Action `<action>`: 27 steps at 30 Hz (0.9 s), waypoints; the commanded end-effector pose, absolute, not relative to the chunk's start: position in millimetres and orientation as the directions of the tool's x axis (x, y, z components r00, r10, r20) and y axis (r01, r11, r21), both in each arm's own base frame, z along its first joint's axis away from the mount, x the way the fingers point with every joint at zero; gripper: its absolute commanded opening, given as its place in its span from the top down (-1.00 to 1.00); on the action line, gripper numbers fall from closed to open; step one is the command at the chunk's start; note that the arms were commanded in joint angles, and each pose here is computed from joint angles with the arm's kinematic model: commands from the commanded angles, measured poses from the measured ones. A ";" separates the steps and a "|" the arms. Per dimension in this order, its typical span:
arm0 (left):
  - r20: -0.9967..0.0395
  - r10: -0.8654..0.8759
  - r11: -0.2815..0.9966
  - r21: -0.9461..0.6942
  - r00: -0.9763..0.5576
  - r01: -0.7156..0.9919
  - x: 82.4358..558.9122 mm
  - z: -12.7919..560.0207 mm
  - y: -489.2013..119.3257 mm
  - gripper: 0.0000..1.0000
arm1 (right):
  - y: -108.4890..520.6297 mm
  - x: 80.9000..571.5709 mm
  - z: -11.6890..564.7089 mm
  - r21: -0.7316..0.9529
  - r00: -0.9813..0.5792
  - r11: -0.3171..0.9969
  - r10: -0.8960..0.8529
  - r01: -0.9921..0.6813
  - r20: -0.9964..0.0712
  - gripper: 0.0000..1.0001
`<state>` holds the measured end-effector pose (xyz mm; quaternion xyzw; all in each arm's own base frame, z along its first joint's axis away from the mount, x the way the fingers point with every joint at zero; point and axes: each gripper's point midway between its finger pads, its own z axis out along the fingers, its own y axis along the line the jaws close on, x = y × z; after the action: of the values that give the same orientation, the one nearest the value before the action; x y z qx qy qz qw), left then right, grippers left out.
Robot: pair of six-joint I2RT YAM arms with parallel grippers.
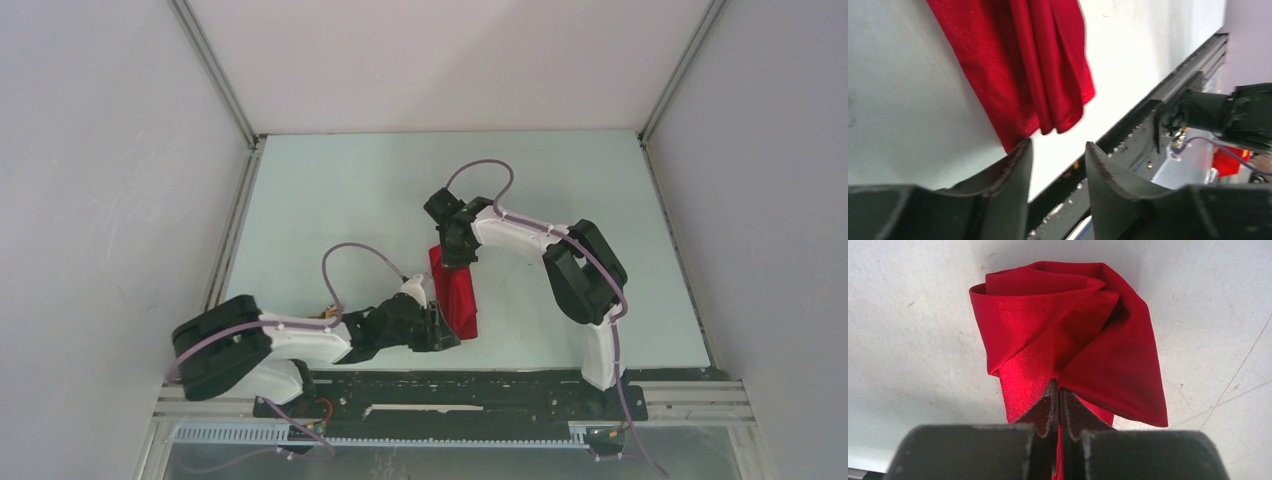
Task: Fold the napkin into a case and place the utensils inside
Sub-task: Fold the 2/3-rectangle-folded napkin at the center of the board.
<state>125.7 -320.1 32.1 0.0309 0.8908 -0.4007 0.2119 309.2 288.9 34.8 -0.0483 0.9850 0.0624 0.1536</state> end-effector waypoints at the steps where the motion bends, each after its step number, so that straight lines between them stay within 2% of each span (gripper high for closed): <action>1: -0.462 -0.121 0.659 -0.699 -0.879 0.277 130.5 68.4 -313.3 -0.05 | 295.6 322.0 43.1 0.111 -0.931 0.988 -0.065 -0.111 -0.358 1.00; 4: -0.475 -0.165 0.648 -0.713 -0.864 0.268 143.3 89.5 -304.2 -0.17 | 297.4 322.0 44.1 0.123 -0.931 0.986 -0.062 -0.113 -0.358 1.00; 6: -0.477 -0.215 0.628 -0.735 -0.852 0.254 155.8 100.7 -298.2 -0.43 | 299.8 320.8 45.4 0.141 -0.933 0.984 -0.056 -0.113 -0.354 1.00; 7: -0.480 -0.227 0.631 -0.735 -0.847 0.247 163.0 102.3 -296.1 -0.48 | 302.1 320.0 46.8 0.154 -0.934 0.981 -0.054 -0.115 -0.354 1.00; 12: -0.527 -0.207 0.652 -0.703 -0.824 0.286 191.6 106.2 -309.4 -0.53 | 310.7 316.2 49.8 0.212 -0.940 0.971 -0.036 -0.113 -0.338 1.00; 15: -0.547 -0.176 0.673 -0.673 -0.818 0.305 205.7 102.8 -322.4 -0.52 | 312.1 314.9 49.6 0.223 -0.942 0.968 -0.035 -0.115 -0.333 1.00; 23: -0.564 -0.120 0.742 -0.598 -0.817 0.304 235.7 75.9 -332.4 -0.34 | 312.9 312.7 51.2 0.237 -0.943 0.964 -0.040 -0.124 -0.331 1.00; 27: -0.530 -0.126 0.794 -0.561 -0.838 0.236 244.4 53.7 -325.8 -0.12 | 313.0 313.5 52.0 0.239 -0.941 0.963 -0.041 -0.126 -0.335 1.00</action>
<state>230.4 -328.9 61.3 0.0320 0.8962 -0.3459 0.2758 308.0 306.9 36.4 -0.0468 0.9821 0.1085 0.1465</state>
